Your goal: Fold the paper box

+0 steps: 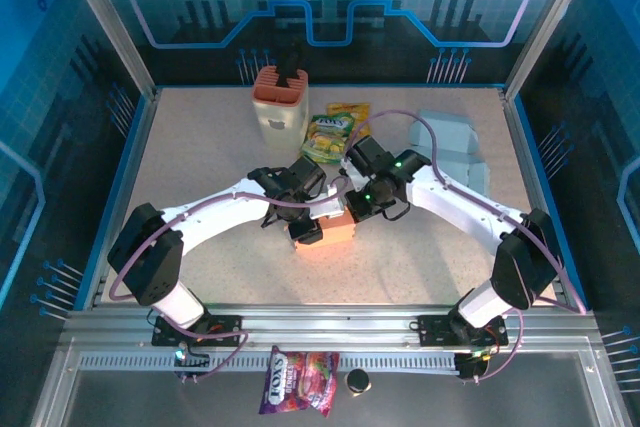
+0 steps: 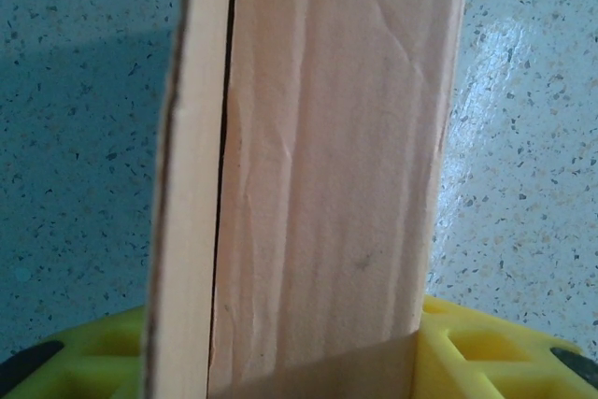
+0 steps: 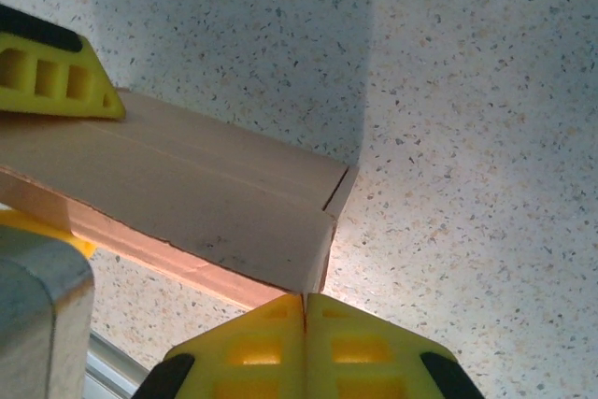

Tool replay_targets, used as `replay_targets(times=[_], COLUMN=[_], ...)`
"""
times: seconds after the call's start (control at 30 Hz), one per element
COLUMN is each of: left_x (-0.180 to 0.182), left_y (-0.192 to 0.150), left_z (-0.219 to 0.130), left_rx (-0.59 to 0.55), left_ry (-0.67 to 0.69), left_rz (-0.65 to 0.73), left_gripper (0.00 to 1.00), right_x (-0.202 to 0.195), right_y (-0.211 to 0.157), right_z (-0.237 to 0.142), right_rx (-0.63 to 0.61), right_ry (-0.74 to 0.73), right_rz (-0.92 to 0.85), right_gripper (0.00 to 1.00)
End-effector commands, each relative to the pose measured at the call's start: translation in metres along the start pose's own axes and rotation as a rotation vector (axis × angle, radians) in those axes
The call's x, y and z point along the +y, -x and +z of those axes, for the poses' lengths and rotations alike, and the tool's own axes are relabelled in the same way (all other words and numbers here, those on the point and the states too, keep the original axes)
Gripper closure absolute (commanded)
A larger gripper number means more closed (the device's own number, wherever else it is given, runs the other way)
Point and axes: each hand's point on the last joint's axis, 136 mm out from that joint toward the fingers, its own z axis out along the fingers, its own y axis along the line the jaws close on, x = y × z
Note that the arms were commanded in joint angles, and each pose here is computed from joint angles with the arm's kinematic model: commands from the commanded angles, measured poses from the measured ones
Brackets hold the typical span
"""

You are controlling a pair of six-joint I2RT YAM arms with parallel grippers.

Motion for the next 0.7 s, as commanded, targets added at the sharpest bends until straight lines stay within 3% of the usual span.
replay_targets(times=[0.0,0.33,0.67], left_x=[0.003,0.006,0.006], left_y=[0.005,0.007,0.008], left_z=[0.001,0.002,0.002], left_rx=[-0.021,-0.030,-0.044], left_ry=[0.020,0.035,0.039], left_rz=[-0.023,-0.027,-0.036], left_gripper=[0.52,0.54,0.53], right_x=[0.010,0.010,0.000], right_y=[0.002,0.003,-0.010], right_z=[-0.009,-0.010,0.001], right_rx=[-0.022,-0.032,-0.069], right_ry=[0.014,0.016,-0.024], right_rz=[0.072,0.153,0.107], right_gripper=[1.00,1.00,1.00])
